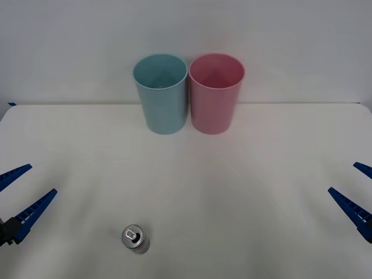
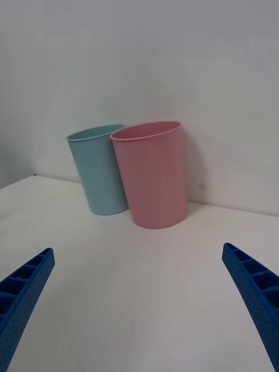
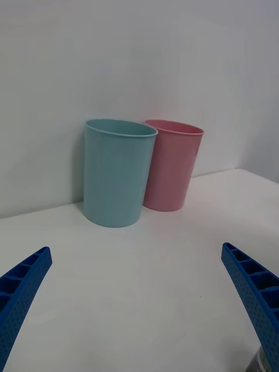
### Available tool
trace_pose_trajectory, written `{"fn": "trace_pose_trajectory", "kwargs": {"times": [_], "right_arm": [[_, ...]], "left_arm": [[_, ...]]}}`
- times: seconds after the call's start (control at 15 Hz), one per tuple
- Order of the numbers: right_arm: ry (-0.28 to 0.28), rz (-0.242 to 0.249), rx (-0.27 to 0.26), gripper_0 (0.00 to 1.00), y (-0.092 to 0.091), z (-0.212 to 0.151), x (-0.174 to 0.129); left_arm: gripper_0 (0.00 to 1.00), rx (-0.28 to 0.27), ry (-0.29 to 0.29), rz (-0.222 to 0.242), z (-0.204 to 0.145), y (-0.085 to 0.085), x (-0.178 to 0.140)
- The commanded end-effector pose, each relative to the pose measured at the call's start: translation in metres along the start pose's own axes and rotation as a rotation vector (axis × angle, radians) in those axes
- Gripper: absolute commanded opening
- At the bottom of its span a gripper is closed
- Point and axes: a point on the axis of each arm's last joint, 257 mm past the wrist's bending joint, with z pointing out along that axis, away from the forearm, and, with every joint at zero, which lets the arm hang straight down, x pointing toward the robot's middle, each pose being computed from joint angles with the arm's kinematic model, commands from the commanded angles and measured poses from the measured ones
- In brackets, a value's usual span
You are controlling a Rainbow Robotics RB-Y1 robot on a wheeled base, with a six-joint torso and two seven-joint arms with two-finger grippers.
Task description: Grasp the object on the table and drop it into the matching bin: aluminum can to the light blue bin, PET bottle to the pink bin.
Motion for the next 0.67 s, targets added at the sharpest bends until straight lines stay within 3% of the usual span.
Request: {"fn": "trace_pose_trajectory", "kwargs": {"times": [0.07,0.13,0.27,0.67], "right_arm": [[0.000,0.000,0.000,1.00,0.000,0.000,0.000],[0.000,0.000,0.000,1.00,0.000,0.000,0.000],[0.000,0.000,0.000,1.00,0.000,0.000,0.000],[0.000,0.000,0.000,1.00,0.000,0.000,0.000]], "left_arm": [[1.00,0.000,0.000,0.000,0.000,0.000,0.000],[1.00,-0.016,-0.026,-0.027,-0.001,-0.001,0.001],[1.00,-0.007,-0.041,-0.034,0.000,-0.004,-0.003],[1.00,-0.020,0.002,-0.009,-0.015,0.001,0.002]]}}
